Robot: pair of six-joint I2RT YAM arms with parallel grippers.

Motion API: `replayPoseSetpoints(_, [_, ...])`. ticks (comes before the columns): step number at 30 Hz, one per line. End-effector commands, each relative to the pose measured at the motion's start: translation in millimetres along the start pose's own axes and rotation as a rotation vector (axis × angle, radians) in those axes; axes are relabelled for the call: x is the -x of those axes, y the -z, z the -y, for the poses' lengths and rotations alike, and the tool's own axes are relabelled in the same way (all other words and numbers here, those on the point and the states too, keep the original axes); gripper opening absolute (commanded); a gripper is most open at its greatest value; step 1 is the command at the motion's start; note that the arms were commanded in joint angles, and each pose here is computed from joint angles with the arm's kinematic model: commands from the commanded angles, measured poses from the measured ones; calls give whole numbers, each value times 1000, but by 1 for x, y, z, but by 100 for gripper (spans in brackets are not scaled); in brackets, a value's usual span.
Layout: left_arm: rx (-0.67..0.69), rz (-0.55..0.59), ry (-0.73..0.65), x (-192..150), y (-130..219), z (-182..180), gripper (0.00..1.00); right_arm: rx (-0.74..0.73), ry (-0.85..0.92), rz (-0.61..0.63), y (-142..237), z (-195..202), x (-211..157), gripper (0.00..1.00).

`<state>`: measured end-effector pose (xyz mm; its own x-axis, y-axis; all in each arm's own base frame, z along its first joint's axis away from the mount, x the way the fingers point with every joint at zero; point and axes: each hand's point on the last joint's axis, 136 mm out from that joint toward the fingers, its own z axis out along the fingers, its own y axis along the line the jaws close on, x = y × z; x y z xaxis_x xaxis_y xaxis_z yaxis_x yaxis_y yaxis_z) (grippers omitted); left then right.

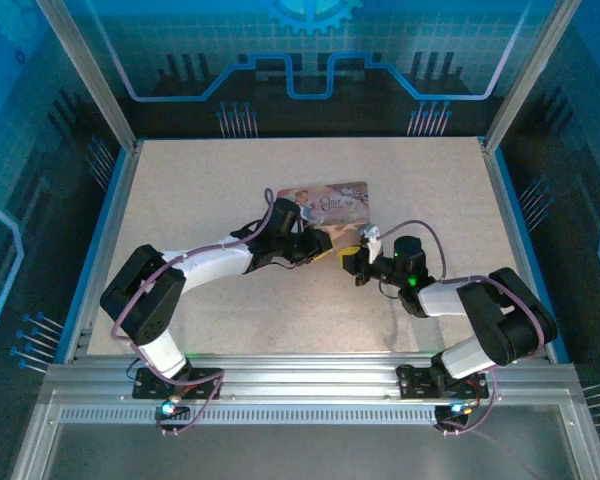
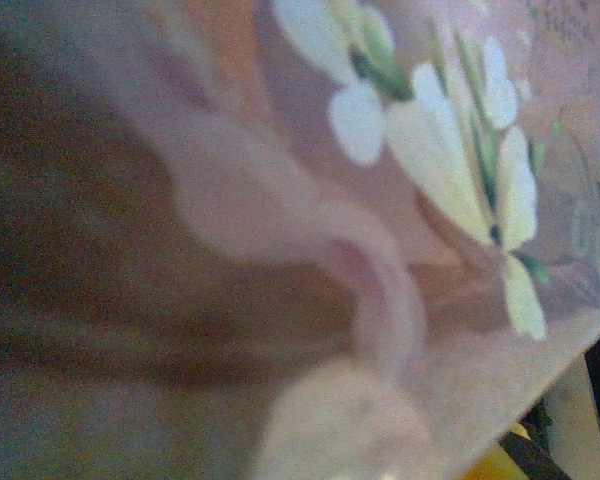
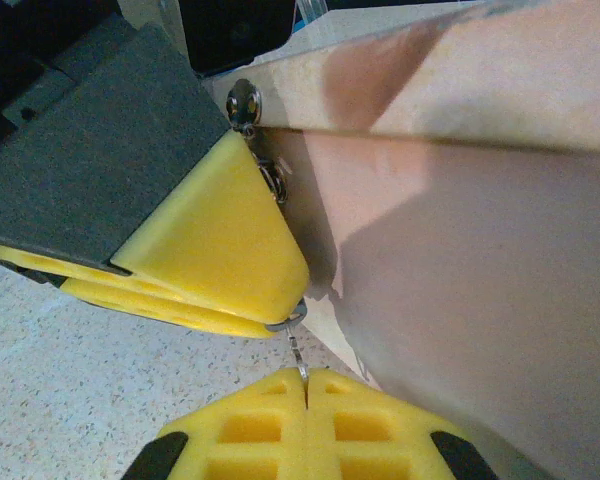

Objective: Unlock a padlock with a key

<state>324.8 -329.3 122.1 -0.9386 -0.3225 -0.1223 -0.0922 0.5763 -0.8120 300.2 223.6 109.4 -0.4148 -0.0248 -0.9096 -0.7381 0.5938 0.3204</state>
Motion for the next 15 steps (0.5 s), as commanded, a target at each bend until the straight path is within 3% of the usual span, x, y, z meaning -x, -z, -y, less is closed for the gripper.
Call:
replayPoseSetpoints(1, [-68, -24, -27, -2, 13, 28, 7, 45, 53, 80, -4, -10, 29, 1])
replayPoseSetpoints(15, [-75, -41, -27, -4, 10, 28, 7, 114, 48, 101, -20, -17, 50, 2])
